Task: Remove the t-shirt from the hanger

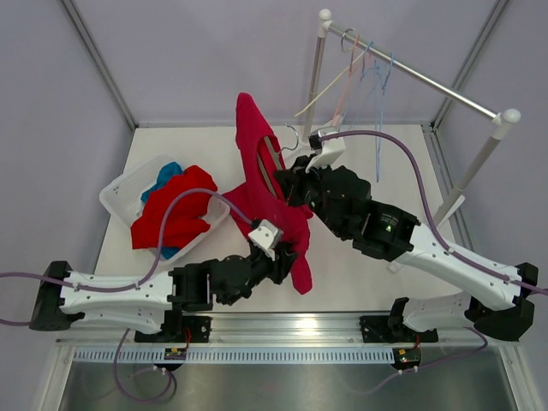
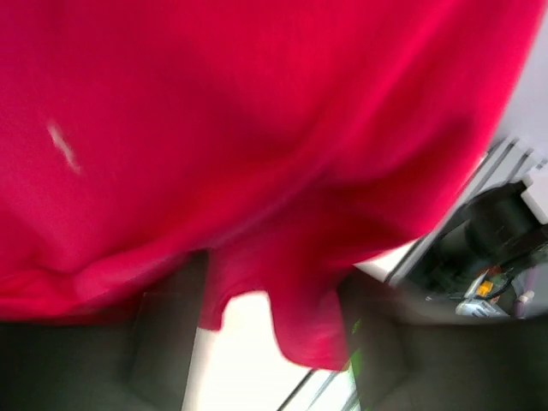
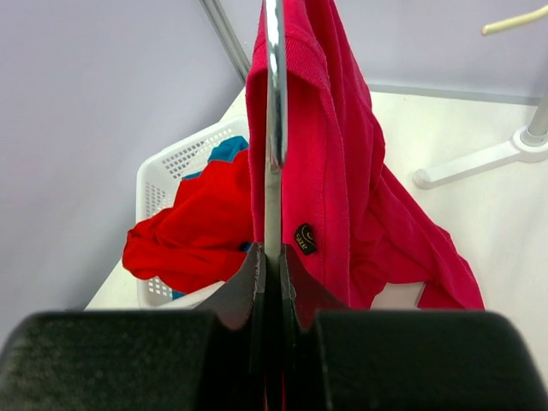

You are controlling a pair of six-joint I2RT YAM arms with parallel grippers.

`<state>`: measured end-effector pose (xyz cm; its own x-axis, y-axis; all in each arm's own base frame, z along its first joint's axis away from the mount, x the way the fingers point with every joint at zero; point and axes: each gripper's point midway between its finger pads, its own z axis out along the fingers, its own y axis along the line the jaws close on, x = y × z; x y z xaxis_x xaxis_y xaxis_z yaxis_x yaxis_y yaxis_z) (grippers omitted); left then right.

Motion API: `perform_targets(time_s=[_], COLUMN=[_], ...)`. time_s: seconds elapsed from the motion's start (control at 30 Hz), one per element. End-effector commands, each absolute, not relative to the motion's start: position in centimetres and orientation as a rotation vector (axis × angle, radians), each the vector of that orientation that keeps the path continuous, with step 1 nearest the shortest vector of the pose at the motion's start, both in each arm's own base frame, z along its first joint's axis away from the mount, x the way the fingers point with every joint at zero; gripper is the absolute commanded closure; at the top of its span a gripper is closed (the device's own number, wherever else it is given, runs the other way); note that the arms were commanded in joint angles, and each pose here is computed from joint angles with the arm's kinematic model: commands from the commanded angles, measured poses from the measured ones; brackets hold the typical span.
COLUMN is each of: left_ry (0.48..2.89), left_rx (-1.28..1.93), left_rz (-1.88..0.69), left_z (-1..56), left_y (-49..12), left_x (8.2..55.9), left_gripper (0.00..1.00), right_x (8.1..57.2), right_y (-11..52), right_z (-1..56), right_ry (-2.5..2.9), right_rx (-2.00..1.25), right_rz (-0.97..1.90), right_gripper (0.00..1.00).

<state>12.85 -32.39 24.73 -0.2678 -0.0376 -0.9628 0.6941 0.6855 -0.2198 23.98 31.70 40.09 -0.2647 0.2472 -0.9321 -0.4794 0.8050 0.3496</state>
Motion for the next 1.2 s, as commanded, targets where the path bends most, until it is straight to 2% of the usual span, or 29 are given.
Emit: perform_targets(time_s=[0.0,0.03,0.07,0.43,0.67,0.77,0.87,0.9,1.0,1.17], left_ry=[1.627,1.632,1.637,1.795,1.913,1.877,1.769,1.723,1.599,1.452], left_rx=[0.4,0.404,0.413,0.566,0.559,0.471,0.346,0.319,0.186,0.097], left_rz=[-0.806,-0.804,-0.802,-0.827,-0.755,-0.674,-0.625,-0.615,-0.648,-0.681], left_z=[28.5,28.3,27.9,18.2,13.2,14.9,19.8,21.7,27.8,34.5], left_y=[-33.6,-33.7,-33.7,-32.7,-30.8,-28.7,-26.5,-26.0,-24.7,-24.6], left_x=[13.6,13.5,13.3,7.5,6.9,8.7,10.9,11.6,13.7,16.3], left_gripper=[0.78,0.94,1.0,1.0,1.0,1.0,1.0,1.0,1.0,1.0], right_x=[23.5,23.4,23.4,24.3,22.8,21.3,19.0,18.6,15.7,10.8], right_y=[31.3,31.1,30.9,28.3,26.1,24.2,22.5,22.5,21.8,22.1], right_z=[43.4,43.7,44.1,51.5,54.7,53.3,50.0,47.3,45.1,45.1], right_ry=[1.602,1.59,1.576,1.315,1.264,1.352,1.471,1.536,1.572,1.54], right_rx=[-0.083,-0.081,-0.08,-0.027,-0.048,-0.09,-0.14,-0.173,-0.214,-0.318], right_rz=[0.808,0.812,0.809,0.752,0.769,0.78,0.832,0.823,0.974,1.263], right_gripper=[1.0,1.0,1.0,1.0,1.0,1.0,1.0,1.0,1.0,1.0])
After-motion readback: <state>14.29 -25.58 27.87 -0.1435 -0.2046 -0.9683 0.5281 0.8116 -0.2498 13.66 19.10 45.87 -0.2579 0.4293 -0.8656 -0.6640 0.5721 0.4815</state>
